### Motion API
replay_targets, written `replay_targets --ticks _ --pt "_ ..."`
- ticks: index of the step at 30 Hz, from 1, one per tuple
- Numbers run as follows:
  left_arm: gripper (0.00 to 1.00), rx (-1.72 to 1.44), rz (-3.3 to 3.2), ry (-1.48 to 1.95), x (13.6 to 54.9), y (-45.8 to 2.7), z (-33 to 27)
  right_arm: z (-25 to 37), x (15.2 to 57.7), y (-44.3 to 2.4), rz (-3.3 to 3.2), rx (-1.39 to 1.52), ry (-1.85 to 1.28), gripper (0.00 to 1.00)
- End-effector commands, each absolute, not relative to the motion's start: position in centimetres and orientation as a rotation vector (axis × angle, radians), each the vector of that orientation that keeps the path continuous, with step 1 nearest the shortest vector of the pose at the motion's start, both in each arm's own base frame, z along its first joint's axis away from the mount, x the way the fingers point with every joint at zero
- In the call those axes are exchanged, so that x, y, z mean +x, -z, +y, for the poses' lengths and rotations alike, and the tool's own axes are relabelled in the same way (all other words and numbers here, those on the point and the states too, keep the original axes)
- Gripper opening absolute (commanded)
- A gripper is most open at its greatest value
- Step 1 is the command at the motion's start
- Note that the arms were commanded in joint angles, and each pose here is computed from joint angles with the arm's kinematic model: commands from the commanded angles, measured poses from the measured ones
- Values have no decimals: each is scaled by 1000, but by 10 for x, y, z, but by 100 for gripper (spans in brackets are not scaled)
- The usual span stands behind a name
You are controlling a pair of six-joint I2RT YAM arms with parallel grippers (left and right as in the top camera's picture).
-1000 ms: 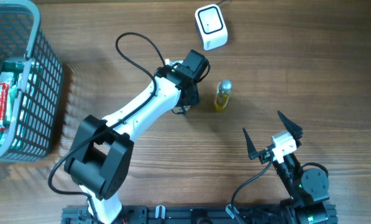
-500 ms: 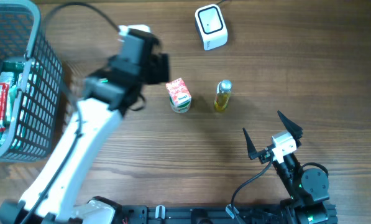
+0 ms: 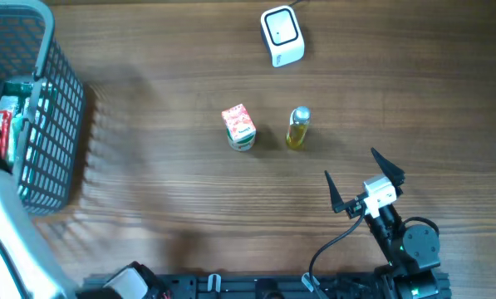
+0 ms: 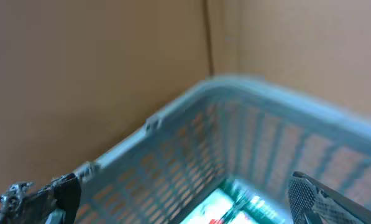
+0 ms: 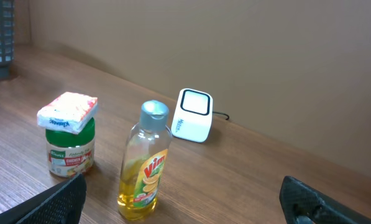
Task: Scan the item barcode
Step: 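Reach the left gripper into the basket and grasp the green packet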
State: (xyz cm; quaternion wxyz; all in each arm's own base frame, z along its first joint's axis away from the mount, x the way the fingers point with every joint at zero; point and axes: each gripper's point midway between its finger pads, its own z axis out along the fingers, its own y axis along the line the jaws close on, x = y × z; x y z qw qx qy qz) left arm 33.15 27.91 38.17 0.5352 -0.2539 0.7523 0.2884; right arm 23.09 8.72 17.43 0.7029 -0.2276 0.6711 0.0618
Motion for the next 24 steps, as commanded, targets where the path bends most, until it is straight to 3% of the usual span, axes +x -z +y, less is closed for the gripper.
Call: replay_targets --ticks 1,6,12,24 --pt "100 -602 1988 -735 331 -312 335 87 231 -176 1485 -503 -141 100" --pt "100 -596 2149 -590 339 -232 369 87 231 -176 1485 -503 -141 100" --pt "100 -166 2519 -444 348 -103 359 87 231 -176 1485 -503 -141 100" --pt "100 192 2681 -298 333 -54 328 87 231 -176 1485 -503 -141 100"
